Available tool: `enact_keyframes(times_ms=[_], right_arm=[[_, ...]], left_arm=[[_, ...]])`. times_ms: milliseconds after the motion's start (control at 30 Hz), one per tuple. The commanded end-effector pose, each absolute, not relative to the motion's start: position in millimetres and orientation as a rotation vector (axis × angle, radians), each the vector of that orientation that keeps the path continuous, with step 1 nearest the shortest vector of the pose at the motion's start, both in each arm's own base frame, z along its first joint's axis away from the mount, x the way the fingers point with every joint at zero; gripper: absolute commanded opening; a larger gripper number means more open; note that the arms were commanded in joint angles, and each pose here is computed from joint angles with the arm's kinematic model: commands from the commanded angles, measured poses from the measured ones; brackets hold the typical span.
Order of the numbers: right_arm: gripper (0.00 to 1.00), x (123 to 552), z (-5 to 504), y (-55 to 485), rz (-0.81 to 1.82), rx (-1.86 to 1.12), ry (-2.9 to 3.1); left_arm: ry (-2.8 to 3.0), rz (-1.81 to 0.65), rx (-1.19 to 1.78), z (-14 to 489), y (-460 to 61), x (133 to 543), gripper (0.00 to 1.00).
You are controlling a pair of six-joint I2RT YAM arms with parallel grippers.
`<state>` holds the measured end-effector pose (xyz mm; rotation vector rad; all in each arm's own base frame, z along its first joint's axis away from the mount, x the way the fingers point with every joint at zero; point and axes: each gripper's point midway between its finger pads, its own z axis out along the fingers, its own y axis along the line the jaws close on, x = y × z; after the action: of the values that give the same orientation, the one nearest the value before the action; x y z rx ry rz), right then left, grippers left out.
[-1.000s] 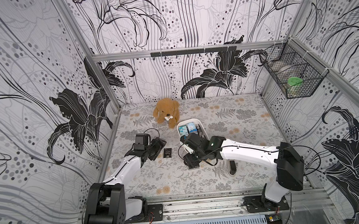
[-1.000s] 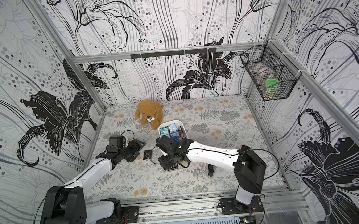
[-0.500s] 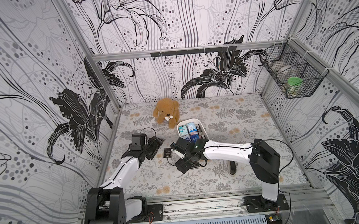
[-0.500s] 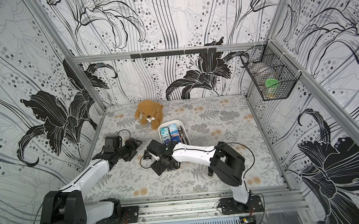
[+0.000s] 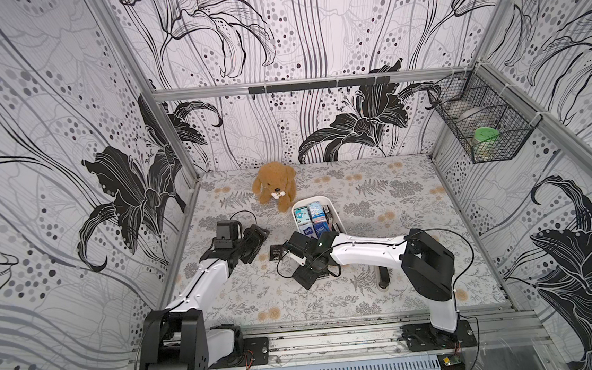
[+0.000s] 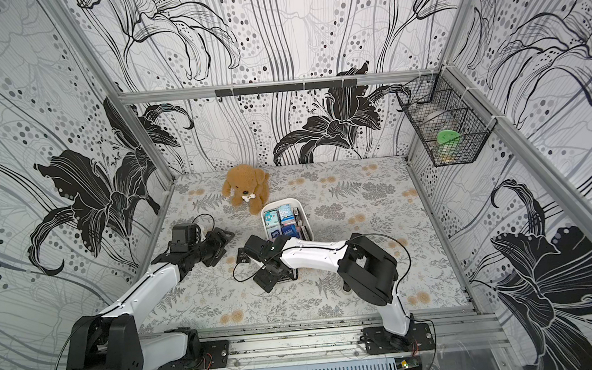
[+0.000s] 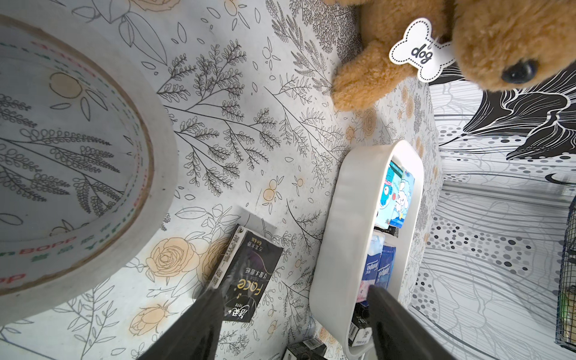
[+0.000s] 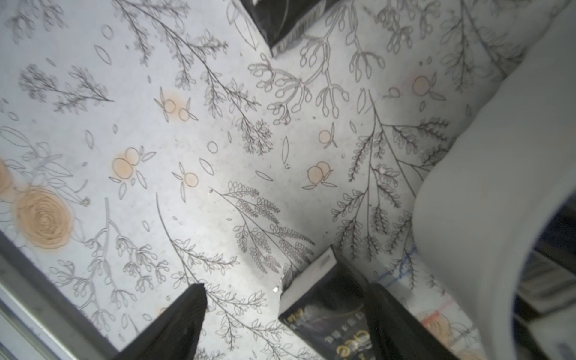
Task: Put the pocket tissues into the storage box
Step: Pick up the pocket tissues from the center of the board.
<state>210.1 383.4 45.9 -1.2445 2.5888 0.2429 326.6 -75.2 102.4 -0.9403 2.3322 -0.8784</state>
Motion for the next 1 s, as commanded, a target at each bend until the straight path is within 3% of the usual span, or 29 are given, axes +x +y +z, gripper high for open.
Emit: enact_keyframes(times_ms=[0, 700, 967], right_arm=[[0.86, 202, 26, 366, 0.156, -1.303, 2.634], [0.84, 172, 53, 310, 0.146, -1.094, 2.774], [0.85, 178, 42, 282, -0.079, -1.283, 2.697]], left_arm=[[2.312, -0.890, -0.921, 107, -73, 327, 0.77], [2.302, -0.911, -0.928, 108, -75, 327, 0.77], [2.300, -0.912, -0.916, 113, -75, 328, 0.77]])
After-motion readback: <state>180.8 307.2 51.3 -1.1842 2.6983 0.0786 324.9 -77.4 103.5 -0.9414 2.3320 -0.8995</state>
